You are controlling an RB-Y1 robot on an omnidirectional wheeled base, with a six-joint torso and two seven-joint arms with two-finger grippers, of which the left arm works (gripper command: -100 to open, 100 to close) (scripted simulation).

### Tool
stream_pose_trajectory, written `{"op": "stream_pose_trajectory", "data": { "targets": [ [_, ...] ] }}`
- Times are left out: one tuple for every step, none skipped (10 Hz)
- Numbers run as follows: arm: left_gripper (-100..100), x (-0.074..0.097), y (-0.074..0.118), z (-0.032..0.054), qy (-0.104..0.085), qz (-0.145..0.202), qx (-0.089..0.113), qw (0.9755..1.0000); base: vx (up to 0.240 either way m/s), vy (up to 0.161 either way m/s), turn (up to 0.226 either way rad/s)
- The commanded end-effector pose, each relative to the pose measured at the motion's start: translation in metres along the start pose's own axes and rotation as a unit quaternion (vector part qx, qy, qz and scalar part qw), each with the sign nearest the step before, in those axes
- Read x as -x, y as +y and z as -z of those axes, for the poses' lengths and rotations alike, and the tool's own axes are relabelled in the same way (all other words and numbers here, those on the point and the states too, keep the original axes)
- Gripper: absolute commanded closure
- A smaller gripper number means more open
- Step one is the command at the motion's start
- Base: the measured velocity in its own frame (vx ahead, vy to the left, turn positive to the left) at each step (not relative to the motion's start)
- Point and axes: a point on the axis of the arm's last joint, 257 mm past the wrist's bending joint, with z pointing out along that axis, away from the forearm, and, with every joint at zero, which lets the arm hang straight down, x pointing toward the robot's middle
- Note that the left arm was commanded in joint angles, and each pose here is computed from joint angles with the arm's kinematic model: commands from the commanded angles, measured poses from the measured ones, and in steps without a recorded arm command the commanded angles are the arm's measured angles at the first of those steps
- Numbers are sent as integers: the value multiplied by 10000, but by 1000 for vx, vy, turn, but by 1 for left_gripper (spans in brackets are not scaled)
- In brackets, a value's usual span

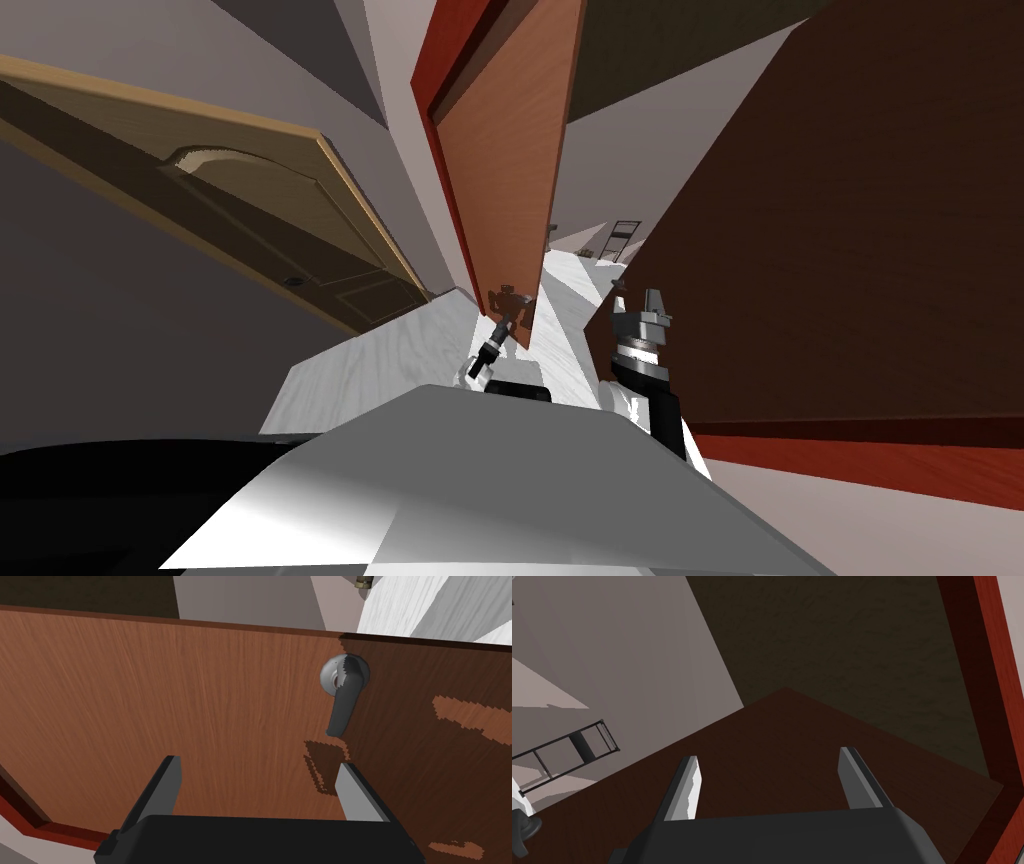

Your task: Push the door open

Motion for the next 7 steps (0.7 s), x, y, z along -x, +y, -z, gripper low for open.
{"op": "stream_pose_trajectory", "data": {
  "targets": [
    [-100, -113, 153, 22, 140, 25, 177, 9997, 100, 69, -30],
    [-100, -156, 220, 33, 193, 34, 247, 9995, 130, 91, -35],
    [-100, -196, 278, 44, 240, 43, 309, 9992, 136, 104, -26],
    [-100, -235, 333, 55, 285, 52, 367, 9989, 113, 84, -23],
    [-100, -274, 388, 67, 331, 61, 426, 9985, 97, 52, -23],
    [-100, -313, 442, 80, 377, 69, 485, 9981, 87, 49, -16],
    [-100, -351, 495, 94, 424, 76, 544, 9976, 83, 50, -16]
  ]
}}
